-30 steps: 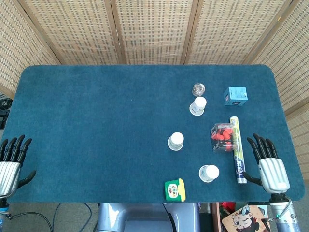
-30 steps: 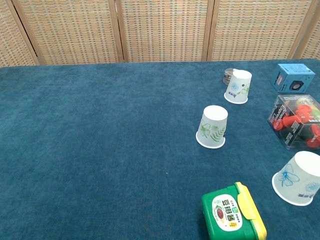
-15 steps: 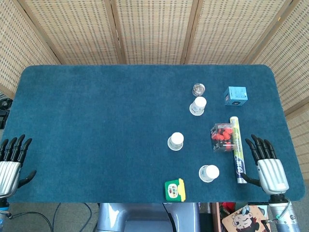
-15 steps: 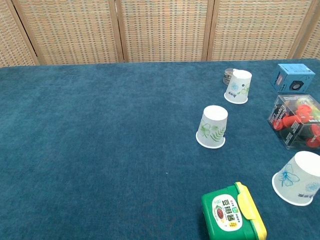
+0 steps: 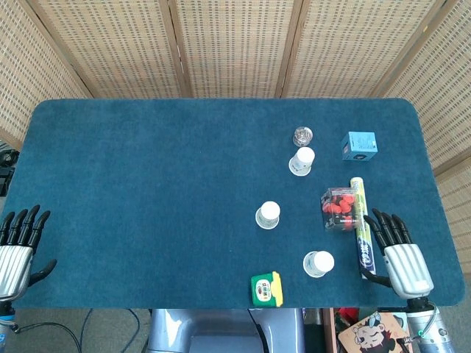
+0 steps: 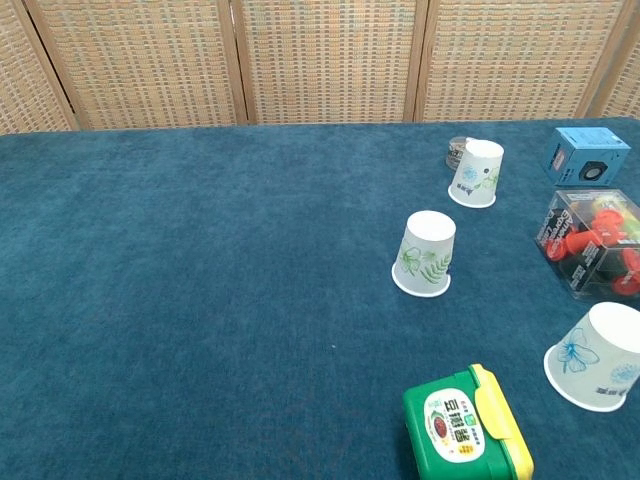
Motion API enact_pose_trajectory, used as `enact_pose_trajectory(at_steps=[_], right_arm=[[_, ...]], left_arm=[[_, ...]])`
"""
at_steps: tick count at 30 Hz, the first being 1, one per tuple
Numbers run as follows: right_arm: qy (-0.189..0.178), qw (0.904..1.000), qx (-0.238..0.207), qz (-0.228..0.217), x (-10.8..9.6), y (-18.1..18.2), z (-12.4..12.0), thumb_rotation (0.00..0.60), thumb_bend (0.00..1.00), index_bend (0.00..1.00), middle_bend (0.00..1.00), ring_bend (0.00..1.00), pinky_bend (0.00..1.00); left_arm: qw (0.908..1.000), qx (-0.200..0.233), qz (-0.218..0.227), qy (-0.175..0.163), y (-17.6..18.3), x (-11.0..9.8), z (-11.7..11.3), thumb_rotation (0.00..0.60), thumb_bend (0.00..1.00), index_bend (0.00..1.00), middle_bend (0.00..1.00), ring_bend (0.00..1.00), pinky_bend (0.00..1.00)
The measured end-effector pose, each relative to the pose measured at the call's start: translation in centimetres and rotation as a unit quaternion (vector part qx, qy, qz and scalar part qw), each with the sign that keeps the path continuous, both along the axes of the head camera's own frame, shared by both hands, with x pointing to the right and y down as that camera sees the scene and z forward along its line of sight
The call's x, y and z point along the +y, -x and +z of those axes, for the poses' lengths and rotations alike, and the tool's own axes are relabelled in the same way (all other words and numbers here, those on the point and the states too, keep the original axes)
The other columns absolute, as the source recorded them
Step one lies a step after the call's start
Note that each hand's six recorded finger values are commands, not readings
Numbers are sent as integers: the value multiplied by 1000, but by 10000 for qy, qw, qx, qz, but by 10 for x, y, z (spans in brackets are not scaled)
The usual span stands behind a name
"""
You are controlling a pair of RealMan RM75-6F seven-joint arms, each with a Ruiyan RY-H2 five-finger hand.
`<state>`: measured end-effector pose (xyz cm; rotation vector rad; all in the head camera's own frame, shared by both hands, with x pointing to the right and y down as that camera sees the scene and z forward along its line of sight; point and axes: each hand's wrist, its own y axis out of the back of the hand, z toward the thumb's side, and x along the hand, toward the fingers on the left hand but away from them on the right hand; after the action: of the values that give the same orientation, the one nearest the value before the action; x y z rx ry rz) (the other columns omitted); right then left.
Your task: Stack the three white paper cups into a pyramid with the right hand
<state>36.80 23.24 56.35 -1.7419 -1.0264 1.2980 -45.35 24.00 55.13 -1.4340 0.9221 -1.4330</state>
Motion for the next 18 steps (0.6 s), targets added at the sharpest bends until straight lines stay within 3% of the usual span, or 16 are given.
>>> enact_pose_trajectory(at_steps=[12,18], right_arm=[[125,9992,-182,-336,4,31,10,600,131,279,0,0,0],[283,9985,-202,-424,5,43,19,600,131,321,0,0,0]], left_arm=[[10000,8,-8,3,1,-1,0,600,207,0,0,0,0],[10000,4,-14,27,1,-1,2,600,207,0,0,0,0]])
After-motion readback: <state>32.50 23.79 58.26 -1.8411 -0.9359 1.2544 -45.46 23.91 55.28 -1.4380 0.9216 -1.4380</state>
